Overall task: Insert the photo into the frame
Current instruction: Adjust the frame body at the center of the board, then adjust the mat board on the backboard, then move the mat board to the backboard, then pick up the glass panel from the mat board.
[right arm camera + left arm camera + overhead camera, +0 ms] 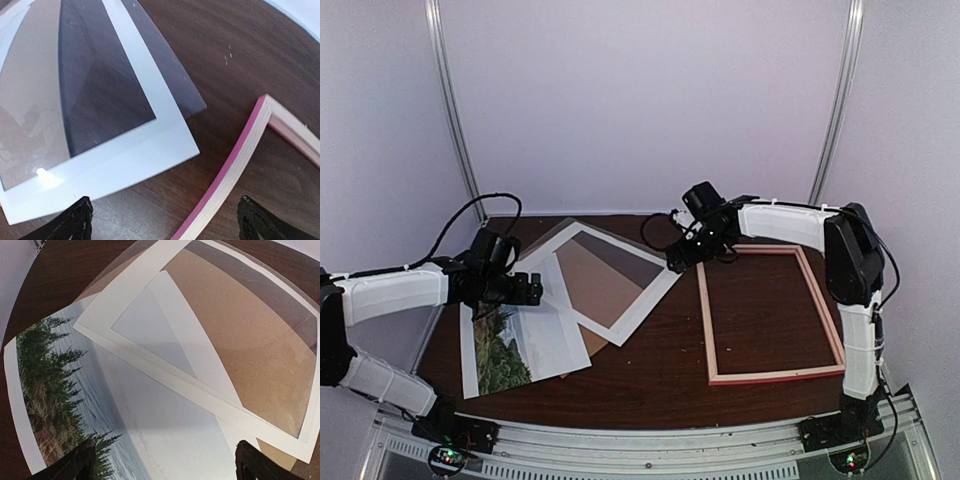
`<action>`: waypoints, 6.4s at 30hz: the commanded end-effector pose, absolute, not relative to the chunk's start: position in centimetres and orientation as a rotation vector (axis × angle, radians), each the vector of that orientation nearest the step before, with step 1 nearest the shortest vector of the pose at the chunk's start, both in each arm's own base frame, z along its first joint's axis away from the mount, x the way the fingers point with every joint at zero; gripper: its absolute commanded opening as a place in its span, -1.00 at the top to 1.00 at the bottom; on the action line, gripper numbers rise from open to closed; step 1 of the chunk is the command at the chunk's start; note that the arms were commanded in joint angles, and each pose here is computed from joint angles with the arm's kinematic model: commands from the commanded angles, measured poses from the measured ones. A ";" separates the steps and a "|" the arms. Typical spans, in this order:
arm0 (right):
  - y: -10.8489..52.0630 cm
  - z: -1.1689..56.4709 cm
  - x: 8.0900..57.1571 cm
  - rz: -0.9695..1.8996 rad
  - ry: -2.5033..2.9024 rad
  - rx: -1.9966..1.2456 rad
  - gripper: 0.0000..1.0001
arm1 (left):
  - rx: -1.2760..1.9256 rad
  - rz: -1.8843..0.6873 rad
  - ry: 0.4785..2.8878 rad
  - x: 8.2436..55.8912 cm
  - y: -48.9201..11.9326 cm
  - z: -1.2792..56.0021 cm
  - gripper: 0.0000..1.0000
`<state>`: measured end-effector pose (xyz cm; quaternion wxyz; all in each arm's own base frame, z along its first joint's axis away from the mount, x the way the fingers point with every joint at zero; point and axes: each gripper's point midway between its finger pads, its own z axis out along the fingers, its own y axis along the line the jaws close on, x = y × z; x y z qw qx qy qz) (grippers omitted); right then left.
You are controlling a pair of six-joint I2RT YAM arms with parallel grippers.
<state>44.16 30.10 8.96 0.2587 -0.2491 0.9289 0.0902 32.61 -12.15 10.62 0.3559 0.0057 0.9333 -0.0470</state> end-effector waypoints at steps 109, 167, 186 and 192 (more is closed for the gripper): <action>44.3 4.0 42.7 1.011 2.539 -0.379 -0.43 | -0.367 -0.519 2.554 38.2 -11.1 3.6 -0.75; 37.7 4.4 43.4 0.908 2.559 -0.198 -0.34 | -0.085 -0.460 2.569 39.3 -15.0 5.8 -0.64; 41.3 4.3 44.5 1.206 2.516 -0.120 -0.15 | -0.170 -0.511 2.638 38.9 -15.3 3.3 -0.59; 41.5 6.2 44.5 1.269 2.466 -0.144 -0.10 | -0.175 -0.534 2.645 38.7 -15.6 2.7 -0.57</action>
